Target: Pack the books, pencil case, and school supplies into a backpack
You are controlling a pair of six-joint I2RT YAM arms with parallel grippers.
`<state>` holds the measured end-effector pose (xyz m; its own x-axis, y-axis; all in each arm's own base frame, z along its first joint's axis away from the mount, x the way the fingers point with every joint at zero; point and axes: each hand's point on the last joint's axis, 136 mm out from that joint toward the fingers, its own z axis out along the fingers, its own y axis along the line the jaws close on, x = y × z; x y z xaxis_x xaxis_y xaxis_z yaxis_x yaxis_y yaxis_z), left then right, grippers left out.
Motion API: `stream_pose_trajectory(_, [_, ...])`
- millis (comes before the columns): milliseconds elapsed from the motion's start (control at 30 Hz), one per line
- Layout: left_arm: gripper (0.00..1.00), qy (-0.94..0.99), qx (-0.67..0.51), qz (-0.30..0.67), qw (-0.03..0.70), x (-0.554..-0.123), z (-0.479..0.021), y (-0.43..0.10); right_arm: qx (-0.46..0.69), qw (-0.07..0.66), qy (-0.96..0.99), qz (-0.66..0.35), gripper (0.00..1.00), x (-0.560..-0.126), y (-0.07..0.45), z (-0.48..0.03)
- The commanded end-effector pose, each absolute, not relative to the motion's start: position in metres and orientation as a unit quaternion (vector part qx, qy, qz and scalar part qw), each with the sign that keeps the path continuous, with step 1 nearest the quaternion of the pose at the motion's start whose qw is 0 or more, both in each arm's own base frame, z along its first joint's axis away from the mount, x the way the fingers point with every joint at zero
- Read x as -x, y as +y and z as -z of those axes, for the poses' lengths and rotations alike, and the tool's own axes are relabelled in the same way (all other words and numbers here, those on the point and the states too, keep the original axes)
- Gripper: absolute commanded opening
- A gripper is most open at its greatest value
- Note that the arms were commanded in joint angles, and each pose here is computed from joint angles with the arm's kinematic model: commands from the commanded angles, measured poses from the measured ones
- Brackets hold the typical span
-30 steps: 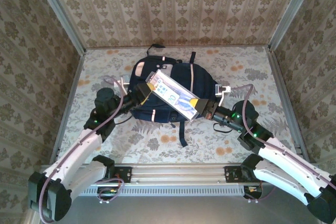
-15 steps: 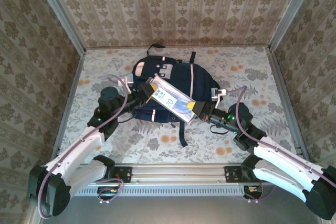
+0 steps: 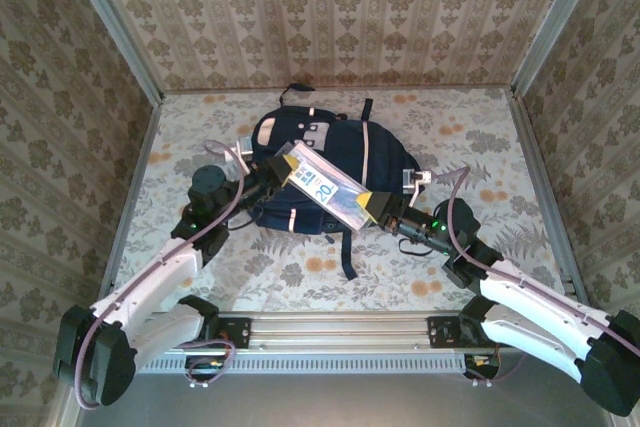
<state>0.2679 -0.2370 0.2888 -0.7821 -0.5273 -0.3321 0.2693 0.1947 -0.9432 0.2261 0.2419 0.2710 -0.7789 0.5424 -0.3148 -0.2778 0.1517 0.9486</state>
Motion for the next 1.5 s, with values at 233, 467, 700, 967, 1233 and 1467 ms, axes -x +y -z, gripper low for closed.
stream_pose_trajectory(233, [0.14,0.687,0.165,0.616,0.349,-0.27,-0.273,-0.219,-0.12,0.345,0.665,-0.651,0.56,-0.229,0.241,-0.276])
stream_pose_trajectory(467, [0.12,0.687,0.176,0.609,0.356,-0.268,-0.269,-0.215,-0.125,0.343,0.657,-0.66,0.53,-0.233,0.25,-0.282])
stream_pose_trajectory(700, [0.12,0.681,0.206,0.584,0.392,-0.267,-0.271,-0.189,-0.145,0.328,0.656,-0.664,0.53,-0.235,0.251,-0.274])
stream_pose_trajectory(967, [0.12,0.674,0.241,0.569,0.406,-0.267,-0.261,-0.173,-0.144,0.298,0.645,-0.689,0.51,-0.232,0.263,-0.279])
stream_pose_trajectory(1233, [0.12,0.674,0.258,0.568,0.395,-0.268,-0.251,-0.173,-0.13,0.28,0.64,-0.704,0.43,-0.233,0.287,-0.286])
stream_pose_trajectory(1467, [0.12,0.676,0.257,0.569,0.392,-0.266,-0.248,-0.175,-0.134,0.294,0.643,-0.694,0.33,-0.245,0.294,-0.289])
